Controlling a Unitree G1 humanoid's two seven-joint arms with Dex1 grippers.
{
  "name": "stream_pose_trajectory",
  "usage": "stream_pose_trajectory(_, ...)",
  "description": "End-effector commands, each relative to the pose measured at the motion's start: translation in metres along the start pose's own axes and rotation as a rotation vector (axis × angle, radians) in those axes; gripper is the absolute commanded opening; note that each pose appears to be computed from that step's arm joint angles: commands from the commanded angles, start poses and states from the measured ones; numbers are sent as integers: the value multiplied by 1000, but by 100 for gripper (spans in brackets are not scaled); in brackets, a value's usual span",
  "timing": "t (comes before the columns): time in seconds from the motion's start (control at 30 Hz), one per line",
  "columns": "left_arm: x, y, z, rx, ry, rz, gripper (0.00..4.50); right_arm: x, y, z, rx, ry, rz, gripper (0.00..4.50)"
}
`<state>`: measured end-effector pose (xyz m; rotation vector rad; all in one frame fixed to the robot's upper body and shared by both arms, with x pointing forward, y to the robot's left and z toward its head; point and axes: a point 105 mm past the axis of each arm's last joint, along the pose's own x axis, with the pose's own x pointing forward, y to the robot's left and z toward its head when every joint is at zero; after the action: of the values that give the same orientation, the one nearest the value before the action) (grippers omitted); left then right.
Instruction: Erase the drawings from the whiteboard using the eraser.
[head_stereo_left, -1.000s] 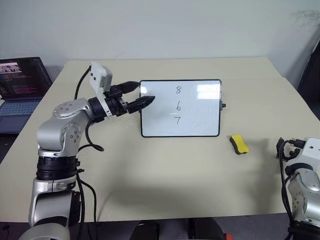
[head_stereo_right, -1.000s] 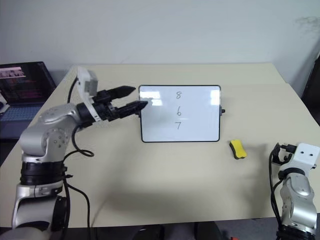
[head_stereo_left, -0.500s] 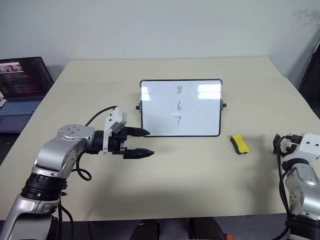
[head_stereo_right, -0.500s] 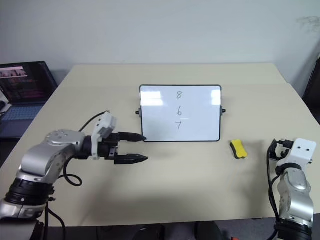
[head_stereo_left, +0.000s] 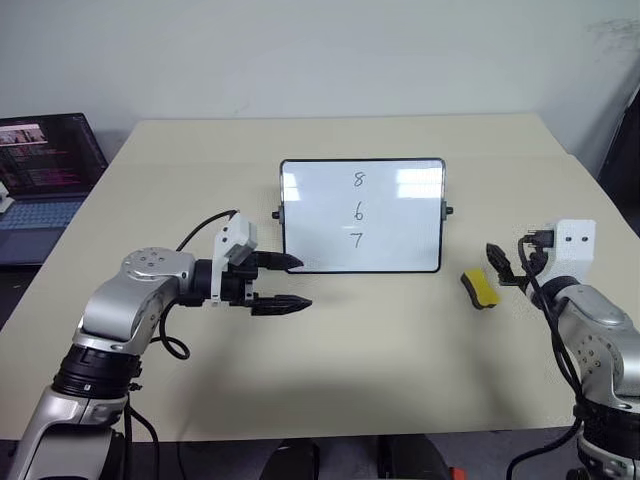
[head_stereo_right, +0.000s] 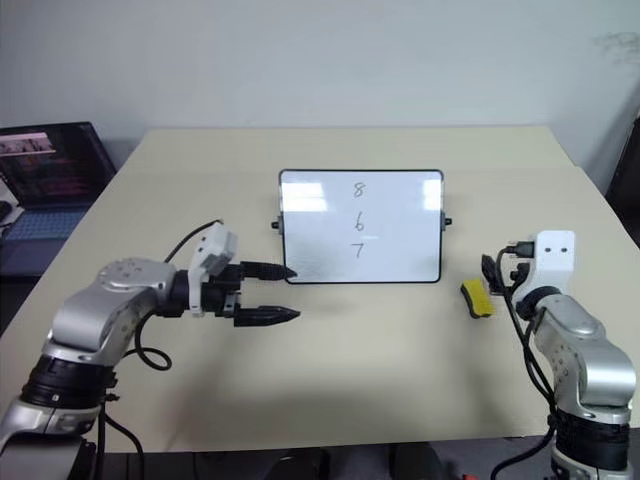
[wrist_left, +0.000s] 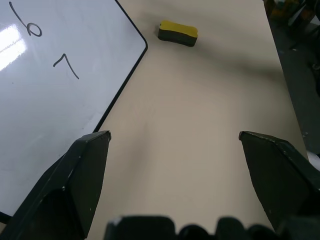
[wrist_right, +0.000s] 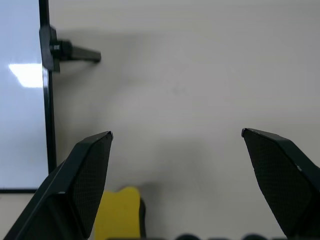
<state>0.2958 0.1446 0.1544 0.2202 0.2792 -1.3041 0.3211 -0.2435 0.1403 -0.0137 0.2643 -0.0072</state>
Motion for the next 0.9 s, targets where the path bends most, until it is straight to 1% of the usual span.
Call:
stream_pose_trajectory(0.03, -1, -1, 11, 51, -24, 2, 450, -7, 13, 12, 26, -2, 26, 445)
stream_pose_trajectory(0.23, -1, -2, 9, 51, -24, 12, 450, -9, 25, 0, 117, 77, 28, 445)
stream_pose_trajectory(0.43, -3, -3, 9, 52, -20, 23, 450, -11, 31, -10, 106, 122, 38, 445)
stream_pose_trajectory(0.6, -5, -4, 10, 56, -15, 27, 450, -13, 33, -26, 108, 180, 48, 445)
stream_pose_trajectory(0.73, -6, -3, 10, 57, -11, 31, 450, -13, 34, -34, 101, 197, 56, 445)
stream_pose_trajectory(0.83, -6, -2, 9, 58, -8, 37, 450, -12, 33, -50, 96, 233, 45, 445)
stream_pose_trajectory(0.9, -6, -3, 10, 57, -7, 38, 450, -11, 31, -54, 88, 238, 39, 445)
